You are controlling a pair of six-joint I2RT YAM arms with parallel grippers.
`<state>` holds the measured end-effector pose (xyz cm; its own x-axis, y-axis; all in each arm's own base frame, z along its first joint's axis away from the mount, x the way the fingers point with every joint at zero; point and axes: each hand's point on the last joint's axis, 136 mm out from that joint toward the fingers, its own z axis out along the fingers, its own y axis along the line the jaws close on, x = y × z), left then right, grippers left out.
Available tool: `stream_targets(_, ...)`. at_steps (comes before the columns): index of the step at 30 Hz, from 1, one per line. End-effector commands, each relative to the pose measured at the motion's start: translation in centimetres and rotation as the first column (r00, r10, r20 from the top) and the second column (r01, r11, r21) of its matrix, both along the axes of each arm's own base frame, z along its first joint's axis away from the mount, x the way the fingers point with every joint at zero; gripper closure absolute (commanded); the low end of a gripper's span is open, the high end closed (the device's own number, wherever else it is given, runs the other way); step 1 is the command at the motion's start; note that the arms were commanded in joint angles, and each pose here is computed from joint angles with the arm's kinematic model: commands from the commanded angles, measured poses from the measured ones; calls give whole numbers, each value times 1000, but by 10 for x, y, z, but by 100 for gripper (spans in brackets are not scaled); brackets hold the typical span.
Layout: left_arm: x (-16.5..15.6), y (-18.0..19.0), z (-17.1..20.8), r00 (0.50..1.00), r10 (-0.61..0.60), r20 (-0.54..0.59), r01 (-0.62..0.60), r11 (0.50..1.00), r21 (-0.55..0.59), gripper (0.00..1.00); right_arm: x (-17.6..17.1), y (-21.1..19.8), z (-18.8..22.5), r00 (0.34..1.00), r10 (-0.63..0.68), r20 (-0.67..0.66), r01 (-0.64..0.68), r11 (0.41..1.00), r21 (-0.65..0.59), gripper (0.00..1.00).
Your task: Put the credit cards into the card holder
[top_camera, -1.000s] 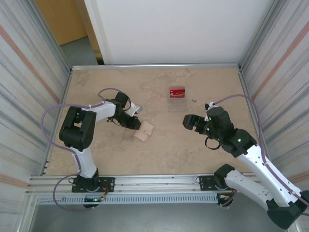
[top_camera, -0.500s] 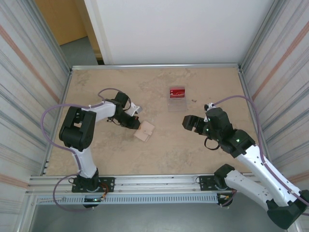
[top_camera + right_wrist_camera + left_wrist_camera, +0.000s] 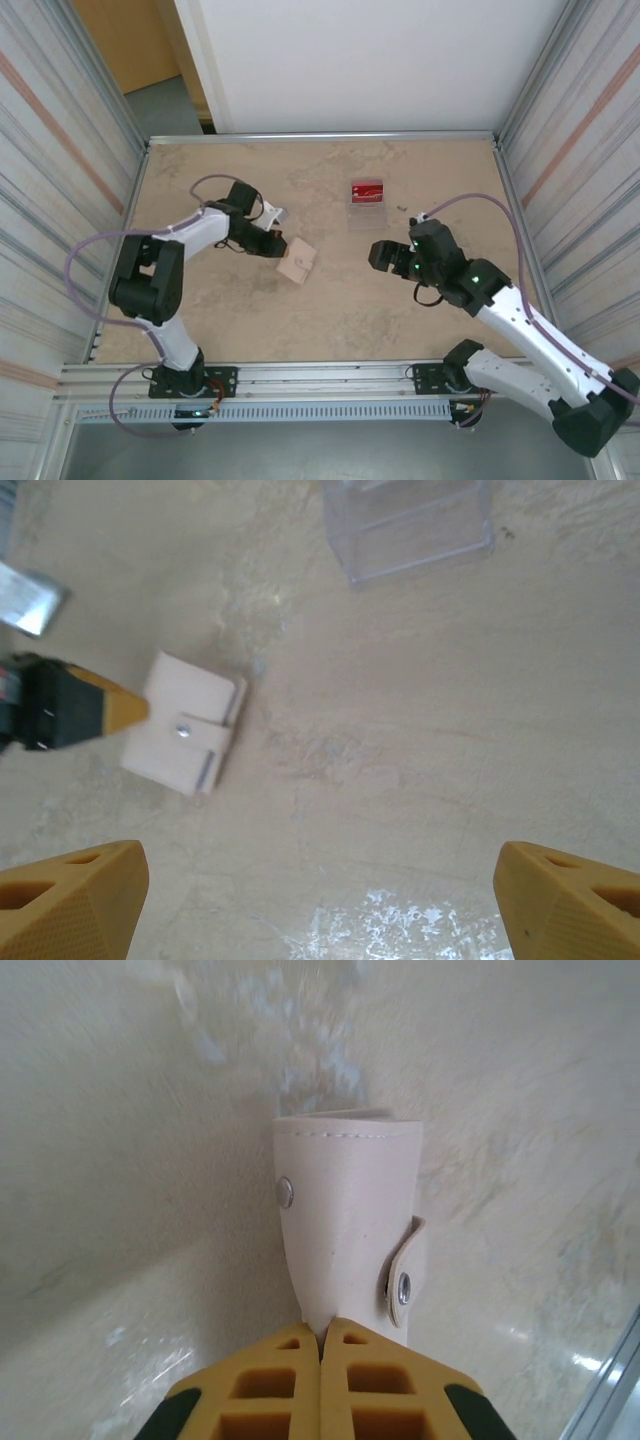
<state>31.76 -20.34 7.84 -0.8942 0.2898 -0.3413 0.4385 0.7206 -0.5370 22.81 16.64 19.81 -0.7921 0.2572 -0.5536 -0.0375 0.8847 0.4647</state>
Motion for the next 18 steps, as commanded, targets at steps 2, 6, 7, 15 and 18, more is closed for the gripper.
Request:
stream_targets(2,9,16,61,988,94,121,-83,992,-95,100,17,32,21,998,34,53,-34,999,-13,12)
stream_targets(6,8,49,84,952,228,205,-205,970,-130,100,28,67,29,993,90,82,-84,994,-71,12)
stream_targets(7,7,56,88,941,265,209,-234,959,-161,100,31,78,30,990,109,84,-103,992,-78,13)
stream_targets(15,7,69,111,905,346,248,-260,911,-321,100,44,144,36,969,232,84,-220,967,-131,16)
stream_targets(18,11,70,115,903,346,255,-260,912,-317,100,47,168,31,962,264,73,-256,961,-106,21)
